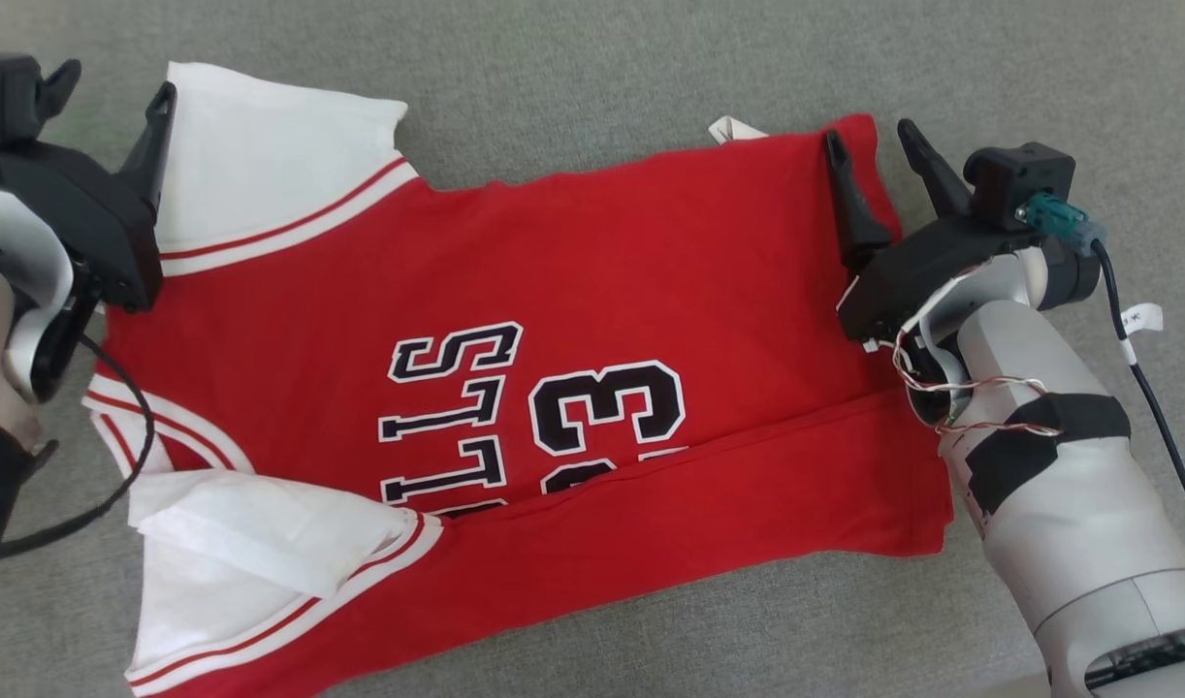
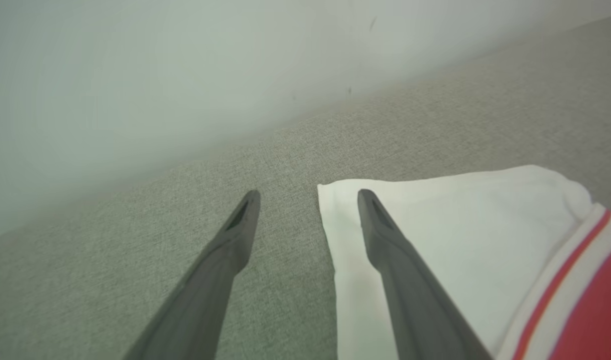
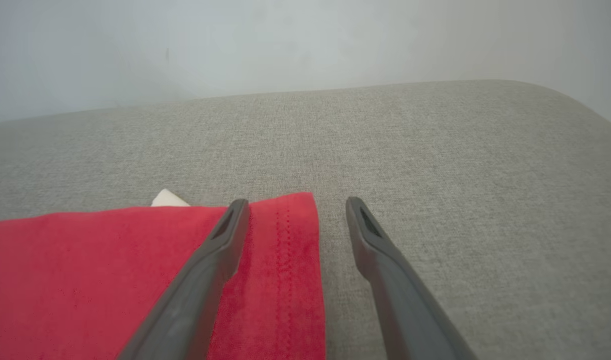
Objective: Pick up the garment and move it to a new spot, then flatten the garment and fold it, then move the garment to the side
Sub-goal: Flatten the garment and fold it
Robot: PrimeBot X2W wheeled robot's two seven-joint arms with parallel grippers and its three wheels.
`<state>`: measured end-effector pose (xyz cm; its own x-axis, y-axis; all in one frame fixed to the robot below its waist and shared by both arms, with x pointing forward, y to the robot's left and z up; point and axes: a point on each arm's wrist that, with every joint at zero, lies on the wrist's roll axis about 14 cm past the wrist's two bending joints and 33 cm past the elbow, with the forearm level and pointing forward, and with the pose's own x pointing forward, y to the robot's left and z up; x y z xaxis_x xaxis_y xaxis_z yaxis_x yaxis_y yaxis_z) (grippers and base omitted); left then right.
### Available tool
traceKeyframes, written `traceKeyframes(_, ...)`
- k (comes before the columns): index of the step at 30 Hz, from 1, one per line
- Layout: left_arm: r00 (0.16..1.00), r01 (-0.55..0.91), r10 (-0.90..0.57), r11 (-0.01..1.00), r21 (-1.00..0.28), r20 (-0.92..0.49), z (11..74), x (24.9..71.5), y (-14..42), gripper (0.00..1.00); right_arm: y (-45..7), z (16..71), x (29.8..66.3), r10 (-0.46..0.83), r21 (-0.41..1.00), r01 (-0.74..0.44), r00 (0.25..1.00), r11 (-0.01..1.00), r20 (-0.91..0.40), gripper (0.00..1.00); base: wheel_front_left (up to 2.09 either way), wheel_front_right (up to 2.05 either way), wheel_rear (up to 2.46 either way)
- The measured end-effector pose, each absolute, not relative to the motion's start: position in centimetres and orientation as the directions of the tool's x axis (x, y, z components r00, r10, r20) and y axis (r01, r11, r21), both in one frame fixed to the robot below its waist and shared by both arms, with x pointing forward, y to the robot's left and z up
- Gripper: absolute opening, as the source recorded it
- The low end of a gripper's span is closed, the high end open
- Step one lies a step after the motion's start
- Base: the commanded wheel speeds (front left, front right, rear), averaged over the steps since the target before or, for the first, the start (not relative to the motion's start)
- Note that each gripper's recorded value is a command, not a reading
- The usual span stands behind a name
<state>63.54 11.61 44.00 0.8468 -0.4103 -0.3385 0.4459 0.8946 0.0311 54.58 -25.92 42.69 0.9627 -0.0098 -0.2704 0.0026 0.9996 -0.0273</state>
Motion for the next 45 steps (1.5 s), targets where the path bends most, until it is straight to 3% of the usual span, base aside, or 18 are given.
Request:
traceKeyframes(17,0.781,0.466,-0.422,0.884,-0.020,-0.459,39.3,65.5,9.9,1.00,-25.4,40.3,55.8,0.010,-0.037,-0.024,0.936,0.999,-0.353,1.00,0.00,0.00,0.00)
traceKeyframes(18,0.773,0.471,-0.424,0.882,-0.021,-0.471,39.0,65.3,9.8,0.71,-25.4,40.2,55.9,0.011,-0.036,-0.025,0.934,0.999,-0.356,0.68,0.00,0.00,0.00)
traceKeyframes(19,0.768,0.476,-0.429,0.879,-0.024,-0.476,38.9,65.2,9.6,0.28,-25.4,40.2,55.9,0.012,-0.035,-0.026,0.934,0.999,-0.358,0.37,0.00,0.00,0.00)
traceKeyframes(20,0.765,0.478,-0.434,0.878,-0.032,-0.476,38.9,65.2,9.5,0.00,-25.4,40.2,55.9,0.013,-0.034,-0.027,0.933,0.999,-0.360,0.00,0.00,0.00,0.00)
traceKeyframes(27,0.792,0.471,-0.443,0.881,-0.040,-0.420,40.4,64.9,9.8,0.00,-25.6,40.8,56.1,0.015,-0.046,-0.034,0.937,0.998,-0.349,0.00,0.00,0.00,0.00)
traceKeyframes(34,0.856,0.460,-0.457,0.887,-0.045,-0.243,45.6,65.2,9.9,0.00,-25.4,43.2,56.5,0.023,-0.048,-0.038,0.957,0.998,-0.289,0.00,0.00,0.00,0.00)
traceKeyframes(45,0.864,0.485,-0.490,0.872,-0.071,-0.113,49.3,60.5,10.3,0.00,-25.0,44.2,53.1,0.045,-0.018,-0.051,0.964,0.999,-0.261,0.00,0.00,0.00,0.00)
